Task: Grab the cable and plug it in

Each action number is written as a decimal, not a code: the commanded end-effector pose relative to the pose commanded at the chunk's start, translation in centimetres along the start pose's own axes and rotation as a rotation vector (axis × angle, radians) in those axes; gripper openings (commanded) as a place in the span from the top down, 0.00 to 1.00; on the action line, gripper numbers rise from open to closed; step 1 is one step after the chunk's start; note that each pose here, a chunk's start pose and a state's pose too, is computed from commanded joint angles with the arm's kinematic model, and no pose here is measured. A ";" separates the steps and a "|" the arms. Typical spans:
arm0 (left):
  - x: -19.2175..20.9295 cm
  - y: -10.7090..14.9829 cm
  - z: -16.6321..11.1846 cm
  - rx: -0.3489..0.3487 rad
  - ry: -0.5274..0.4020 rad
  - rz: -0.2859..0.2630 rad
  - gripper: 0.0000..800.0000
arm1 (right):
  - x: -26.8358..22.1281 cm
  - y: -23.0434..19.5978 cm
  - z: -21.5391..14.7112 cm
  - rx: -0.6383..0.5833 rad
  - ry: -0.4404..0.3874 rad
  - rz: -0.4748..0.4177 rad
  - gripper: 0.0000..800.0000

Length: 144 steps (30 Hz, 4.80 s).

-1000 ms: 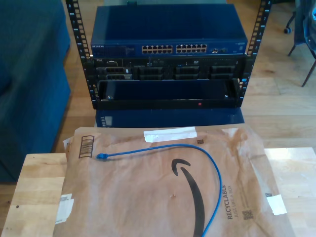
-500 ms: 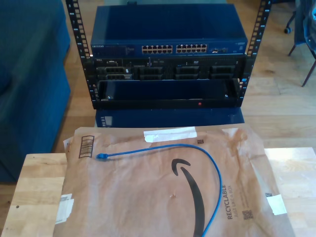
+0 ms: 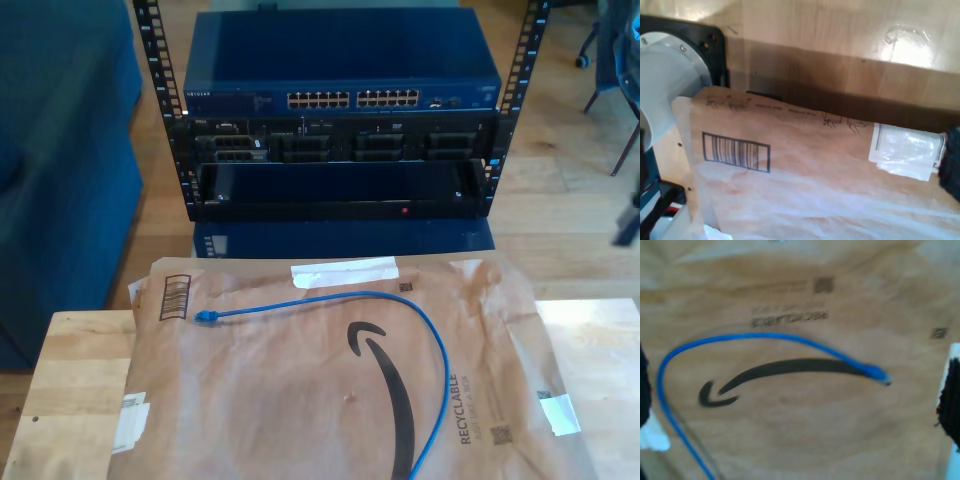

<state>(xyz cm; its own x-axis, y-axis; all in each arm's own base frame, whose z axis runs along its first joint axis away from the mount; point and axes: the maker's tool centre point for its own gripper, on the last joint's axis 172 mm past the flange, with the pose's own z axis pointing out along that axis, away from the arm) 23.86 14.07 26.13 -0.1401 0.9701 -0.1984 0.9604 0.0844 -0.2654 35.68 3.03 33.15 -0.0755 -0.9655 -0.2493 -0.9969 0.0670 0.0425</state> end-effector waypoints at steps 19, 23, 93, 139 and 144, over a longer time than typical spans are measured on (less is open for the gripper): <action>-7.3 3.9 0.0 0.033 0.085 0.016 0.00 | -16.1 -4.1 4.8 0.091 -0.019 -0.133 0.00; -8.3 4.3 0.1 0.022 0.053 0.012 0.00 | -18.8 -4.5 6.7 0.079 -0.014 -0.170 0.01; -7.2 7.4 4.5 0.039 0.012 -0.013 0.00 | -30.9 -9.7 31.9 0.092 0.380 -0.098 0.82; -36.2 8.4 0.0 -0.023 -0.398 0.287 0.00 | -13.3 0.1 -1.1 0.108 -0.187 0.177 1.00; -38.6 7.7 -1.7 -0.033 -0.451 0.321 0.00 | -15.1 -0.6 -4.1 0.137 -0.270 0.185 1.00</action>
<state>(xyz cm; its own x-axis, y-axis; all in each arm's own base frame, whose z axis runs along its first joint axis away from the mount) 37.08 -22.38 33.34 0.0790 0.7549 -0.6511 0.9778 -0.1857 -0.0967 37.52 16.50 40.85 -0.2404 -0.8340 -0.4967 -0.9583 0.2852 -0.0151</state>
